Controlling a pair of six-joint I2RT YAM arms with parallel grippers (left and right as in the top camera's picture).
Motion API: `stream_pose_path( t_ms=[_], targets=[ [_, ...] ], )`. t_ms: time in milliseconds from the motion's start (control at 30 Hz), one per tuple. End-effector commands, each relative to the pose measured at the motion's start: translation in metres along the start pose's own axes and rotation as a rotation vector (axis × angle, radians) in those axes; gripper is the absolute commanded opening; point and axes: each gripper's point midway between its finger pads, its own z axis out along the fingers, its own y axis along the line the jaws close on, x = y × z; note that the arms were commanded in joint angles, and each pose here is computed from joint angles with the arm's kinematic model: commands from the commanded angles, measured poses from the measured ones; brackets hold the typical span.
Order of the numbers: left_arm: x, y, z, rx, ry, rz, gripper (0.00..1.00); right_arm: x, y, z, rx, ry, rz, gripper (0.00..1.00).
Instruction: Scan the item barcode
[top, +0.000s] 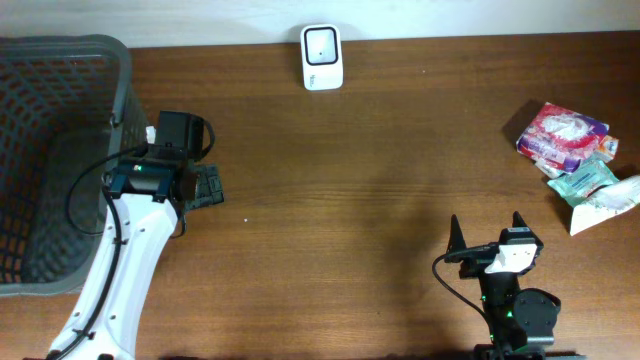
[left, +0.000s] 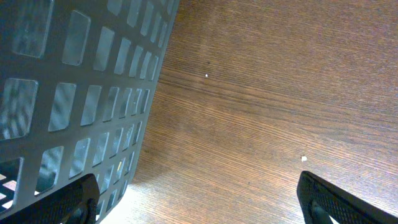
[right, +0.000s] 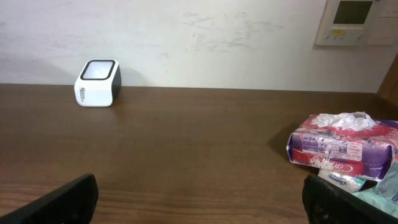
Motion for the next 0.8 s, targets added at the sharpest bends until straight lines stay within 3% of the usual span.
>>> stream_pose_path(
  t_ms=[0,767],
  targets=[
    [-0.0006,0.0013,-0.0006,0.0,-0.003,-0.015,0.99,0.0042,-0.0009,0.0004,0.008,0.004,0.034,0.99],
    [-0.0006,0.0013,-0.0006,0.0,-0.003,-0.016,0.99,0.0037,-0.0001,0.0004,0.003,0.002,0.022,0.99]
  ],
)
